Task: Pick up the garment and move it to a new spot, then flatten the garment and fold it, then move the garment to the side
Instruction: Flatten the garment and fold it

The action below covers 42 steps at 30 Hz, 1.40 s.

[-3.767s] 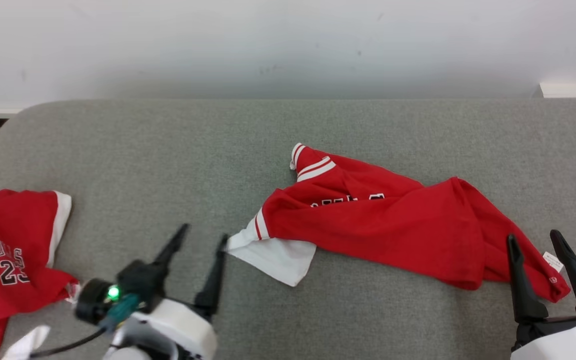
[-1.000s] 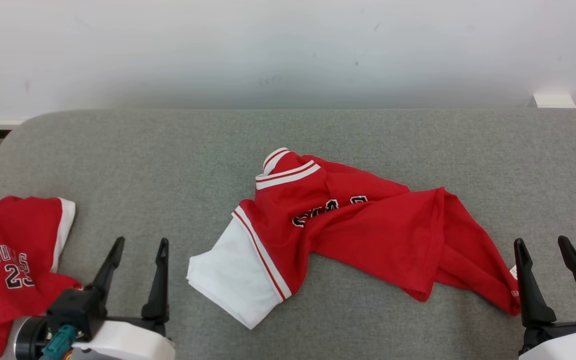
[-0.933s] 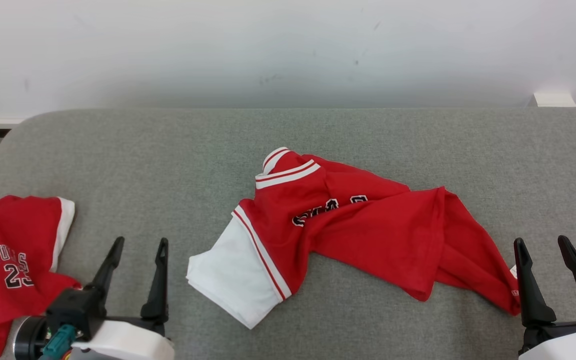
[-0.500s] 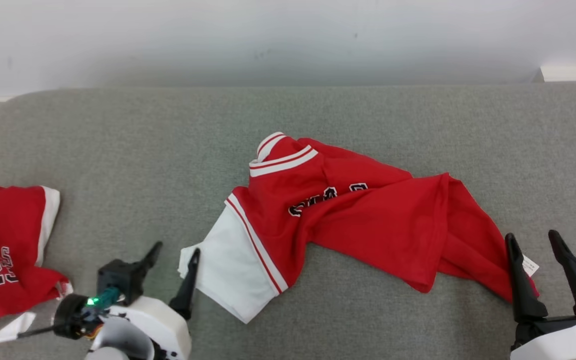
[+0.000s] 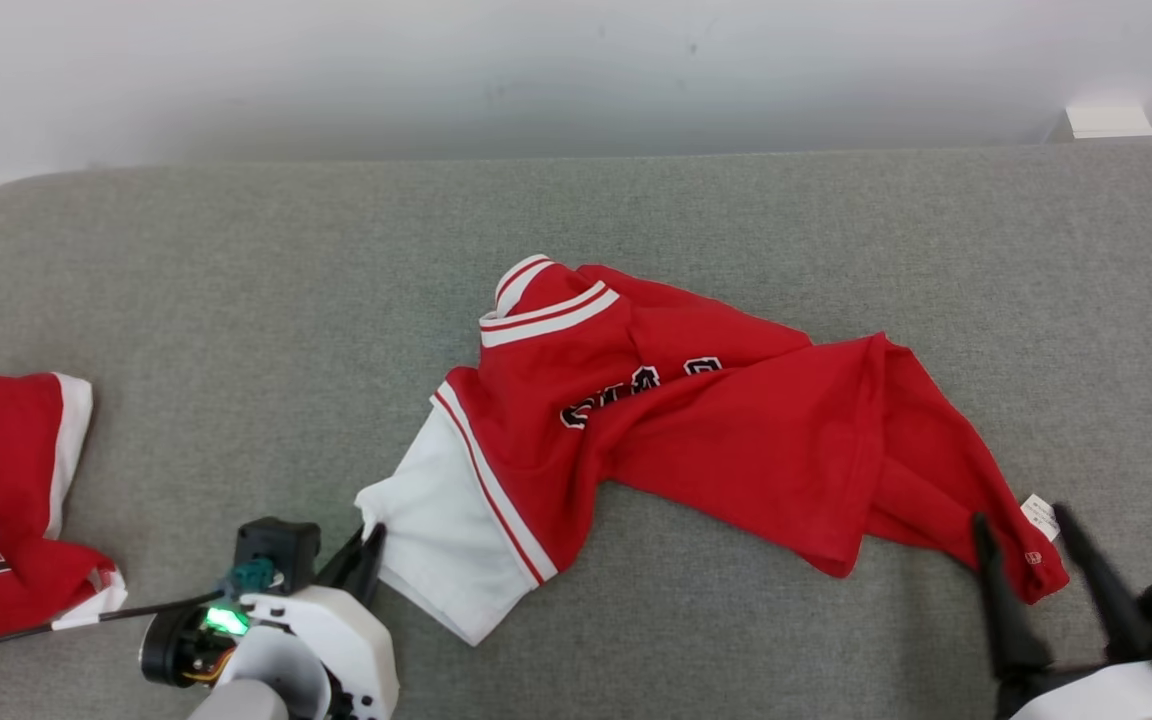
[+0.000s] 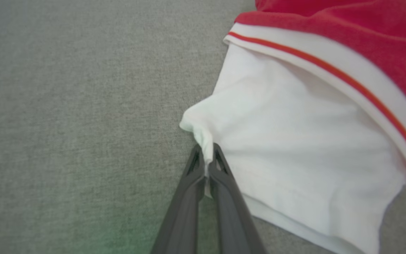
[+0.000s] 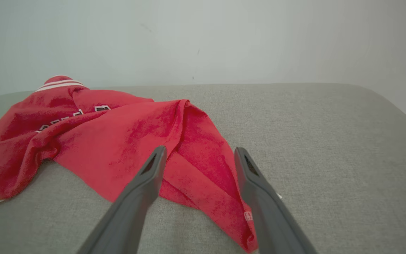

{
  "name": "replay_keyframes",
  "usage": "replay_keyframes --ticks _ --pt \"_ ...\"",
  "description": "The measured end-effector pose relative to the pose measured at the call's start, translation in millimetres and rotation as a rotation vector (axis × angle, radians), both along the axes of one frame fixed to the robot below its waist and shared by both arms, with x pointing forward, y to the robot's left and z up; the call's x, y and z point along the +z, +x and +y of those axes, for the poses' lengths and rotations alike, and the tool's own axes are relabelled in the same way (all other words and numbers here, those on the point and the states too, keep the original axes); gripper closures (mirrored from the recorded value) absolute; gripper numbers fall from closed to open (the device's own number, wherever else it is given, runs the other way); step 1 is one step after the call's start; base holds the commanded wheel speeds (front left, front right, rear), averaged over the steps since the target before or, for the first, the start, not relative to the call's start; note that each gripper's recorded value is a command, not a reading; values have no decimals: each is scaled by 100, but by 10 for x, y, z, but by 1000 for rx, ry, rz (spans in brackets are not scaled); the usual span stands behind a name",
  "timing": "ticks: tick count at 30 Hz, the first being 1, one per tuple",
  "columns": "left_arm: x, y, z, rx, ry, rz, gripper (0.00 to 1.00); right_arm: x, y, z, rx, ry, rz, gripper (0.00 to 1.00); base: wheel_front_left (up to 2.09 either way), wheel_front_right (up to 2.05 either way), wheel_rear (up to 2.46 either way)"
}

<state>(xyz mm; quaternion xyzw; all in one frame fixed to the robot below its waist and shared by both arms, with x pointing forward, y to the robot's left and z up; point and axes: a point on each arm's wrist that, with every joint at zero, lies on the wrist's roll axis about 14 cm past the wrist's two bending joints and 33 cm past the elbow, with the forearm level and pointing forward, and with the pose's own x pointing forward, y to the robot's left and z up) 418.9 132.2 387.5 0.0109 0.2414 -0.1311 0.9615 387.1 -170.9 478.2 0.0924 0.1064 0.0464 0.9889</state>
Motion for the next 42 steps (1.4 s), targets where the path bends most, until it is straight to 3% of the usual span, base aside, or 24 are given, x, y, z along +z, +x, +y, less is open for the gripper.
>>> replay_keyframes --ticks 8,18,19,21,25,30,36,42 --pt "-14 32 -2 12 -12 -13 100 -528 -156 550 158 60 182 0 0 0 0" --pt "25 54 61 50 -32 -49 100 -822 24 855 241 78 233 0 0 0 0" --pt "42 57 64 56 -39 -61 100 -826 39 859 241 80 230 52 0 0 0" --pt "79 61 75 71 -58 -81 100 -847 39 861 240 83 232 100 0 0 0" --pt "279 108 108 106 -96 -176 100 -738 88 803 226 81 176 100 0 0 0" --pt "872 208 144 141 -148 -389 100 -265 236 611 196 55 2 100 0 0 0" --pt "1940 163 139 116 -180 -719 100 522 331 290 154 -49 -242 100 0 0 0" --pt "3157 -163 77 32 -196 -1084 100 1572 272 -75 83 -214 -517 100 0 0 0"
